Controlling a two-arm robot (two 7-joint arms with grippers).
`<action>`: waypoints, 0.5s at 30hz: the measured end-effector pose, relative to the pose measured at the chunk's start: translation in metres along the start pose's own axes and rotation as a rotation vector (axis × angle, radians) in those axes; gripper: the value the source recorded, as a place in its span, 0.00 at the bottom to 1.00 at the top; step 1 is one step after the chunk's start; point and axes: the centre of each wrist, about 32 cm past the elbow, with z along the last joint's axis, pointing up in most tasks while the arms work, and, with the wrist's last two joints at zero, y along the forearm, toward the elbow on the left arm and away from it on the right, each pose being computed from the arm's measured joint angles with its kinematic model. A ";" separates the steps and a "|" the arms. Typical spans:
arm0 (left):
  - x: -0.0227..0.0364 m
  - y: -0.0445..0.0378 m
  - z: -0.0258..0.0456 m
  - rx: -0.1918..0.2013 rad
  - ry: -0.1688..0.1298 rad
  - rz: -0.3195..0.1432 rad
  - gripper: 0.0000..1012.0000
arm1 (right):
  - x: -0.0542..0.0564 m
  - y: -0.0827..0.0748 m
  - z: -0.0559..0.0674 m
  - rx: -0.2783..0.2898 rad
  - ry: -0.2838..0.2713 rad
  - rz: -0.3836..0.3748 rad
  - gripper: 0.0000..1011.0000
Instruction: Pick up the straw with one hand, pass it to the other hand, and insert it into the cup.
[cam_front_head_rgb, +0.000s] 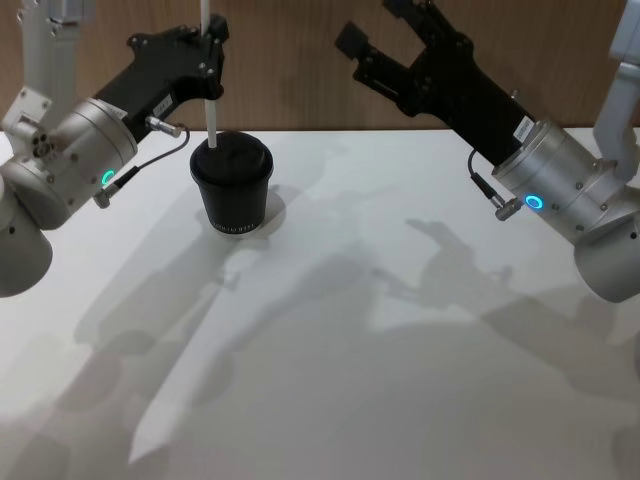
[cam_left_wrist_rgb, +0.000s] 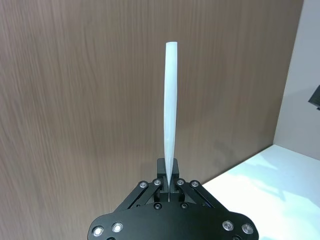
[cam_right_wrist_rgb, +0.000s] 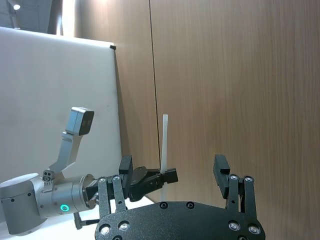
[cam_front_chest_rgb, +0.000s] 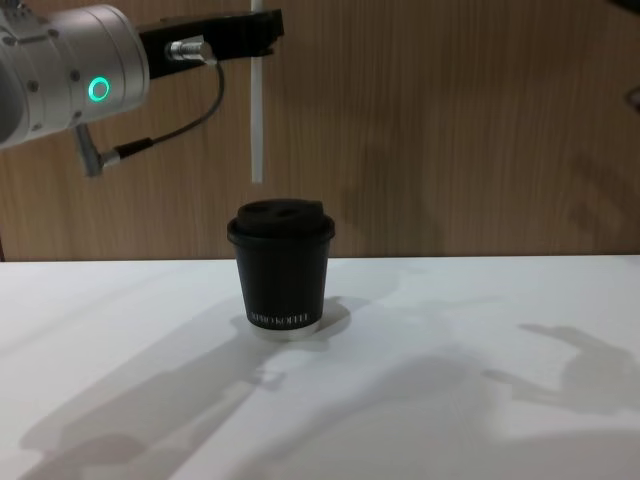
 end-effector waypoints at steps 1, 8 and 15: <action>0.0004 -0.0002 -0.0010 0.002 0.003 0.003 0.01 | 0.000 0.000 0.000 0.000 0.000 0.000 0.99; 0.0019 -0.0010 -0.0061 0.007 0.007 0.017 0.01 | 0.000 0.000 0.000 0.000 0.000 0.000 0.99; 0.0022 -0.0018 -0.0097 0.007 -0.005 0.034 0.01 | 0.000 0.000 0.000 0.000 0.000 0.000 0.99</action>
